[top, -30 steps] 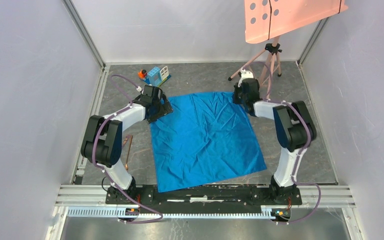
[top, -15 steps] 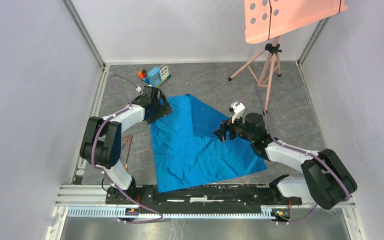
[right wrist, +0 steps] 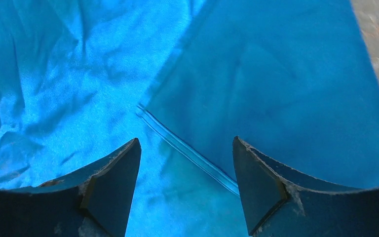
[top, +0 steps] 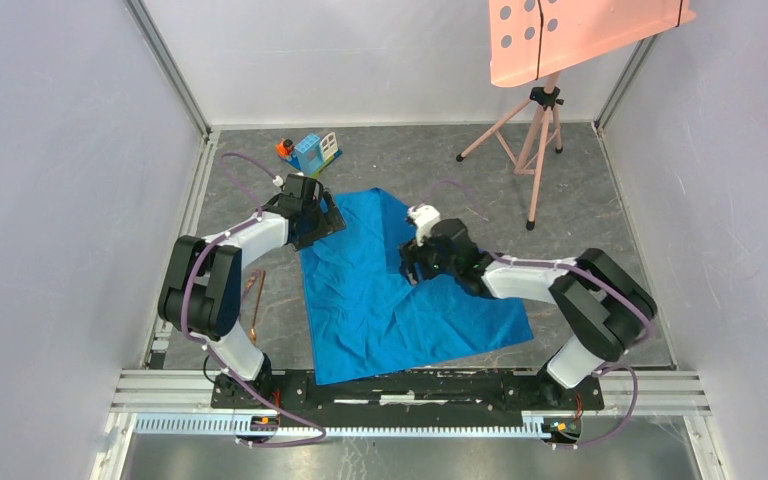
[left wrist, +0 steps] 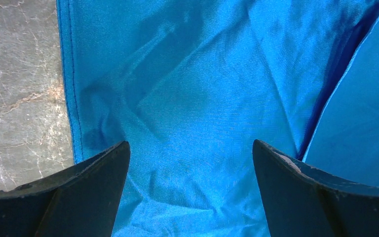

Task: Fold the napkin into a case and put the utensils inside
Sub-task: Smooth out the napkin at the center of the board.

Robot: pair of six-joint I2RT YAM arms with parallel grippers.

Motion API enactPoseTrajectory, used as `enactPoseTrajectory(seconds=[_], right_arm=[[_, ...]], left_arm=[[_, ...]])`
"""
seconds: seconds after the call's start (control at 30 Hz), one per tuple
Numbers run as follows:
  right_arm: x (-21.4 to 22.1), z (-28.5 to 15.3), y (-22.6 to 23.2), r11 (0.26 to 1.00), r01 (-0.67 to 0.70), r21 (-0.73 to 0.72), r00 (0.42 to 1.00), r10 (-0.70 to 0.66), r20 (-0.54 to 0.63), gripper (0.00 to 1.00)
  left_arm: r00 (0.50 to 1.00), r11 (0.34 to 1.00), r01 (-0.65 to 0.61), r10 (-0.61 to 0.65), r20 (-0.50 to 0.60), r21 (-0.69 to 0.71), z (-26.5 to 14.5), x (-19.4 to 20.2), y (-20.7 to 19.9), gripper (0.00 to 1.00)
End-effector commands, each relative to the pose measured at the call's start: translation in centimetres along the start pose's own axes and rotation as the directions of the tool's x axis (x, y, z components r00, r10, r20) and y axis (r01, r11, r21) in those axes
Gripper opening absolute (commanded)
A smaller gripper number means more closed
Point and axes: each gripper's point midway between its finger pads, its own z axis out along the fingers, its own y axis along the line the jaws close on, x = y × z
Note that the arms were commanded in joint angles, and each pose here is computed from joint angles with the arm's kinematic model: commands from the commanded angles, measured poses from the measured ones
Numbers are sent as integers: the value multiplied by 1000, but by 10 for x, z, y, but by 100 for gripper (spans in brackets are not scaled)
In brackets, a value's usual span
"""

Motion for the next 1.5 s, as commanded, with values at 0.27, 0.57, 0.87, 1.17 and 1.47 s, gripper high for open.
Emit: enactPoseTrajectory(seconds=[0.27, 0.57, 0.87, 1.17, 1.47], right_arm=[[-15, 45, 20, 917, 351, 190, 936, -347, -56, 82], [-18, 42, -3, 894, 303, 331, 952, -301, -58, 55], [-90, 5, -122, 663, 196, 722, 957, -290, 7, 12], [-184, 5, -207, 419, 306, 855, 923, -352, -158, 91], [-119, 8, -117, 866, 85, 493, 996, -93, -9, 97]], left_arm=[[1000, 1000, 5, -5, 17, 13, 4, -3, 0, 100], [1000, 998, -16, 17, 15, -55, 10, -2, 16, 100], [999, 994, -30, 32, 19, -103, 14, -5, 27, 100], [996, 998, -61, 61, 60, 2, -6, -37, -9, 100], [995, 995, -74, 70, 68, 69, -46, -43, -22, 100]])
